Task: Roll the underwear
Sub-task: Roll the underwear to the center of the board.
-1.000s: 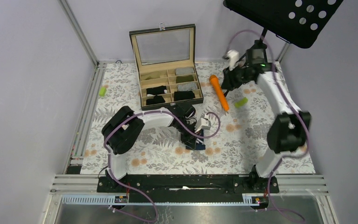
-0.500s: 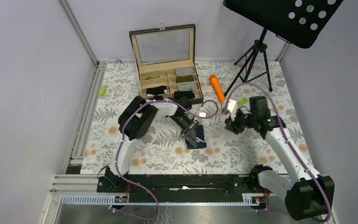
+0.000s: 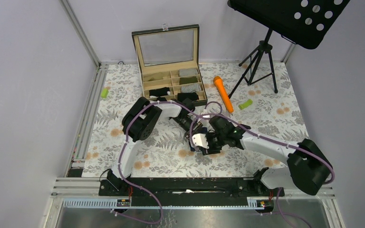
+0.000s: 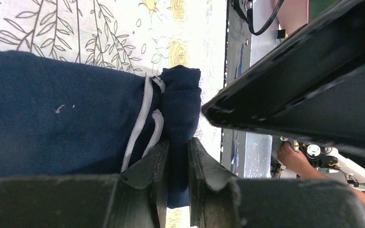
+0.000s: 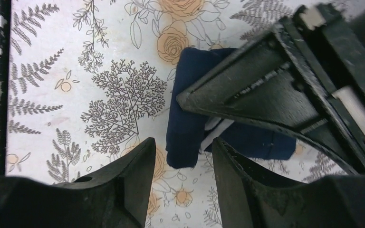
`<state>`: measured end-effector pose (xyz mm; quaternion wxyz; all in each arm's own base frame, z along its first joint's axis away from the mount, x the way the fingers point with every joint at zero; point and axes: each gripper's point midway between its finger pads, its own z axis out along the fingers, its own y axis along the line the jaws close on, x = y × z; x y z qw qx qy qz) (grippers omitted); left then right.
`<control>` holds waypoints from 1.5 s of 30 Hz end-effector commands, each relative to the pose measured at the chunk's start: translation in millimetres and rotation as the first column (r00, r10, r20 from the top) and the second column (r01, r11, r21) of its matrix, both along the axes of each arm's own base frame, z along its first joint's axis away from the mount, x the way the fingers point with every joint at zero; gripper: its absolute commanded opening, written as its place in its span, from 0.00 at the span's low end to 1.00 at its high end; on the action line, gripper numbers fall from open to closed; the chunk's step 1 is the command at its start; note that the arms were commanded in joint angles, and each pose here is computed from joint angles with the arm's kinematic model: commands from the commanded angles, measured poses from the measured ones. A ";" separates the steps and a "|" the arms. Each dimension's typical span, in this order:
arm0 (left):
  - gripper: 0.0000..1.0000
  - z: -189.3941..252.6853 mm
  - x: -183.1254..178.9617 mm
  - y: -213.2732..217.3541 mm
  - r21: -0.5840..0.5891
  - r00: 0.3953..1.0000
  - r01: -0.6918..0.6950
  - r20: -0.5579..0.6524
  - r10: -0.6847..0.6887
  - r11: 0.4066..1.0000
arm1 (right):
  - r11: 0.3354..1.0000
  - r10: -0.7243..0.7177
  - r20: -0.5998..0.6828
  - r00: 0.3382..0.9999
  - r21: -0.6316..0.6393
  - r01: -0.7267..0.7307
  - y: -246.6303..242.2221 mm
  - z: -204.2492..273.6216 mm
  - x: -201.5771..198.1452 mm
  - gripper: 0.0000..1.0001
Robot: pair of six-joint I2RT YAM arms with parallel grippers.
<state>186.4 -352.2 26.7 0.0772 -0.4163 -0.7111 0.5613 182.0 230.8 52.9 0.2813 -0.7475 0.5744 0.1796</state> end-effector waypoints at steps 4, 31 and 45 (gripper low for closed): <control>0.17 -44.7 9.6 14.5 0.114 0.993 0.015 0.115 -0.028 0.993 | 0.991 0.127 0.087 0.988 -0.053 -0.123 12.3 -25.0 7.6 0.52; 0.44 183.4 123.3 123.4 -0.253 0.382 -0.539 0.777 0.501 0.803 | 0.961 -0.202 -0.684 0.701 -0.277 0.007 -14.4 -59.3 -7.9 0.00; 0.51 102.6 15.6 18.5 -0.104 0.339 0.104 0.939 0.063 0.989 | 0.902 -0.417 -0.744 0.522 -0.411 0.135 -11.5 -82.2 20.8 0.02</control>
